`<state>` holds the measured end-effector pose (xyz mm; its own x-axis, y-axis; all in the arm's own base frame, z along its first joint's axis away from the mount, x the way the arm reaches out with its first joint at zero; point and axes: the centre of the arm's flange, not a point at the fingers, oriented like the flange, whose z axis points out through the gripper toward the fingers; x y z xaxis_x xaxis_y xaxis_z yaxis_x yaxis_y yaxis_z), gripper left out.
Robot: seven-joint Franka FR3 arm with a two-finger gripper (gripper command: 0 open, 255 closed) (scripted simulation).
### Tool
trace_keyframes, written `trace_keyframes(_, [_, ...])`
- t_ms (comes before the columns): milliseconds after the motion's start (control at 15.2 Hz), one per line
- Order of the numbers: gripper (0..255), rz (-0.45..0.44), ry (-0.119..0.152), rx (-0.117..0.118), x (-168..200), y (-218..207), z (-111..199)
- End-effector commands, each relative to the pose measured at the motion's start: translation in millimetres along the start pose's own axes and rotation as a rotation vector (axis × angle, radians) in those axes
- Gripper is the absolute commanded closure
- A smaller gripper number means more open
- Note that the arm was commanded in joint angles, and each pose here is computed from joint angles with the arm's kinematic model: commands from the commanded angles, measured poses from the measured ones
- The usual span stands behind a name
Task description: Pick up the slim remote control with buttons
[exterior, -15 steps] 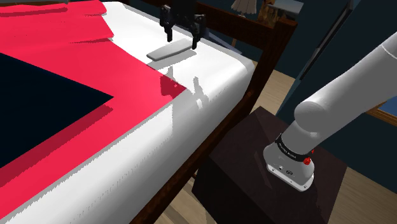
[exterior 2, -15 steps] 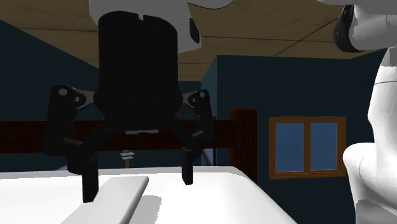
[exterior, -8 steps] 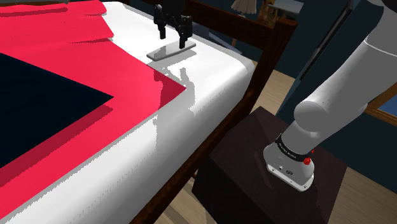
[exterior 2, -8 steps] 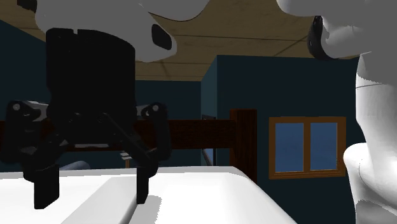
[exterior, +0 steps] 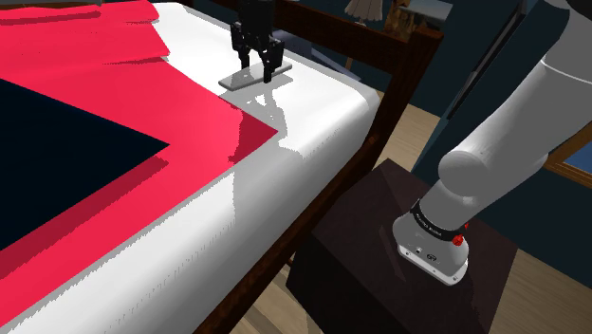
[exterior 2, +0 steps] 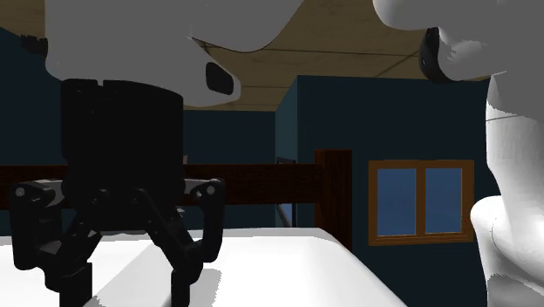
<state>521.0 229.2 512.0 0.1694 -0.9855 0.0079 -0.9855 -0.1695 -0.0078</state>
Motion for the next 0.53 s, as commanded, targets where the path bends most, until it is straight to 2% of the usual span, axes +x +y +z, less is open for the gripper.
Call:
trace_keyframes(0, [255,0.0,0.0,0.0,0.1,-0.1,0.4])
trace_keyframes(462, [255,0.0,0.0,0.0,-0.1,0.6,-4.6])
